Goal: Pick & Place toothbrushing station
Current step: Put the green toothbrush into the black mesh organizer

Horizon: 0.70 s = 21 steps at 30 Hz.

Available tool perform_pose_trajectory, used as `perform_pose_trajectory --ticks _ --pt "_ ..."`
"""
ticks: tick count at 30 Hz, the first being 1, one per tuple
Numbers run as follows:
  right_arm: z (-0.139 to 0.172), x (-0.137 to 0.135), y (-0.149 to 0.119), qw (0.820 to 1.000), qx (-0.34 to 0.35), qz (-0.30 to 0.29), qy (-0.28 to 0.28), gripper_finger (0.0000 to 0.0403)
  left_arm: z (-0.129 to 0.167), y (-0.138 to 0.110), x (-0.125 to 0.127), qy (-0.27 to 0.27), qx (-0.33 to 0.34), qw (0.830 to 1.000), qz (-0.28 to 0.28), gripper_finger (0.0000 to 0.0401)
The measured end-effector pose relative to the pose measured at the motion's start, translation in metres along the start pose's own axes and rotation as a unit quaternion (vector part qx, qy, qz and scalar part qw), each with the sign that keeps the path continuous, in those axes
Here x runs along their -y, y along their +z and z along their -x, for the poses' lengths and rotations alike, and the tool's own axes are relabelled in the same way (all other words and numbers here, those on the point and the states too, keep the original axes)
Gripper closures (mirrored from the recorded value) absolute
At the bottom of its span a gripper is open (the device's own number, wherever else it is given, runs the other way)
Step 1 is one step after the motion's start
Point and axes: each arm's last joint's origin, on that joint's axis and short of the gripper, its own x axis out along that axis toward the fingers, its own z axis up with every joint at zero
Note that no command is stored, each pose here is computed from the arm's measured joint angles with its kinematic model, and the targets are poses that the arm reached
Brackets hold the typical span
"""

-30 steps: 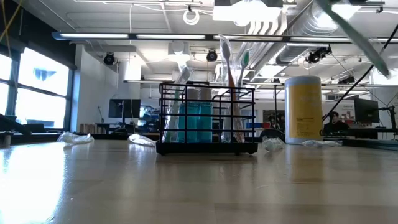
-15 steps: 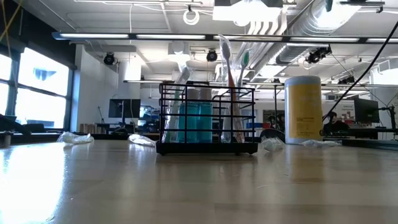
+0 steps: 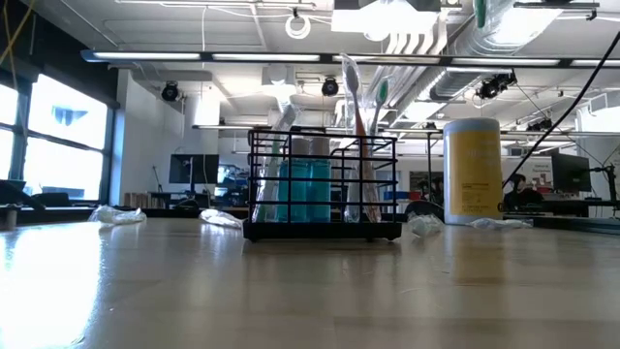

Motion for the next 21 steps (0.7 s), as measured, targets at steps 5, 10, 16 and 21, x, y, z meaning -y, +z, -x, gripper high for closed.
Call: perform_pose_trajectory --ticks 5,10,16,21 --pt "-0.0017 -0.001 -0.0013 1.0 -0.001 0.011 -0.001 0.0398 -0.0003 -0.0014 -0.0017 -0.002 -0.006 1.0 0.0 0.0174" --pt "-0.0017 -0.0006 0.0001 1.0 0.005 0.013 -0.003 0.0398 -0.0002 -0.0037 -0.0013 0.005 -0.018 1.0 -0.002 0.0174" --pt "-0.0017 -0.0006 -0.0001 1.0 0.005 0.015 -0.003 0.0398 -0.0003 -0.0044 -0.0012 0.006 -0.021 1.0 -0.003 0.0174" --pt "-0.0017 -0.0006 -0.0001 1.0 0.005 0.015 -0.003 0.0398 -0.0003 -0.0029 -0.0013 0.007 -0.014 1.0 -0.004 0.0185"
